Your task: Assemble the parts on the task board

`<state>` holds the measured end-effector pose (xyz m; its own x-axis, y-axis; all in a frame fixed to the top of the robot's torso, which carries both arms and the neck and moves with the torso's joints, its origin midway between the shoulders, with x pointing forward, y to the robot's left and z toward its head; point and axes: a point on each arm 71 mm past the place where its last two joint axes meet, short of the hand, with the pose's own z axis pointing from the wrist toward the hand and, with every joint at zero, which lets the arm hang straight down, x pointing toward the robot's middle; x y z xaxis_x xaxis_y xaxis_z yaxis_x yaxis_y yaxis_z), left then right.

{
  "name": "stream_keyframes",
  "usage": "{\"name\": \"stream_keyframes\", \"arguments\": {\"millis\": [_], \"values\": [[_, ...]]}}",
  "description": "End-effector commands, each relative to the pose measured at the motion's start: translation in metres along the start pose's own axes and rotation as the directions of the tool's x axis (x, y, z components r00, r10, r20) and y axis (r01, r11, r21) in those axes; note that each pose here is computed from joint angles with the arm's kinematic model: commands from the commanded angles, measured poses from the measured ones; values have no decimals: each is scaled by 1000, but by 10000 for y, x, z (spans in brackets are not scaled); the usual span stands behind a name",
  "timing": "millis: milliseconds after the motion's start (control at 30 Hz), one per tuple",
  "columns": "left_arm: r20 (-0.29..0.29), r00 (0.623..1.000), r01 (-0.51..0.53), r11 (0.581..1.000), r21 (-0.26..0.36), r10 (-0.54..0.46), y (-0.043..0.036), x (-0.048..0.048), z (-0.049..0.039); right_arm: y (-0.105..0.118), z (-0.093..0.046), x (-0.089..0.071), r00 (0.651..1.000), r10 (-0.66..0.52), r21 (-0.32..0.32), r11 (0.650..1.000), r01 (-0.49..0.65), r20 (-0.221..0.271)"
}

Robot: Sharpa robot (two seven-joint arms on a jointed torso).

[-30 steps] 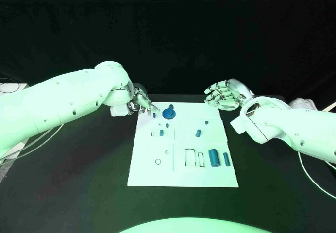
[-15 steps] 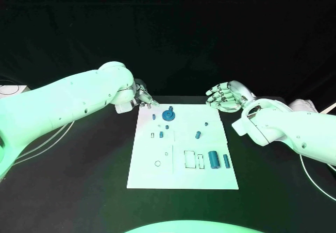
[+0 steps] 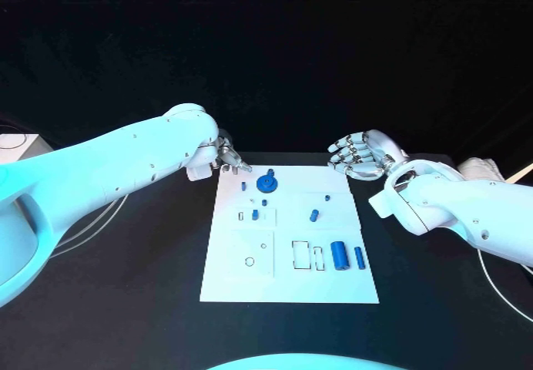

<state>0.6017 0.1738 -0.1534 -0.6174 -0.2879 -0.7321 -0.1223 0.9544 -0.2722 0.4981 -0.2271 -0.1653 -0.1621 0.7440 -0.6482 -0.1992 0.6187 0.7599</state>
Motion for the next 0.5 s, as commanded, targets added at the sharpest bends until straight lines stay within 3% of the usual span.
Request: {"name": "stream_keyframes", "arguments": {"millis": [33, 500], "values": [[-39, 999, -33, 999, 24, 33, -25, 29, 20, 22, 1, 2, 1000, 1, -19, 1000, -1, 3], [-67, 997, -38, 999, 12, 39, -24, 107, 106, 44, 13, 26, 1000, 2, -25, 1000, -2, -4]]}}
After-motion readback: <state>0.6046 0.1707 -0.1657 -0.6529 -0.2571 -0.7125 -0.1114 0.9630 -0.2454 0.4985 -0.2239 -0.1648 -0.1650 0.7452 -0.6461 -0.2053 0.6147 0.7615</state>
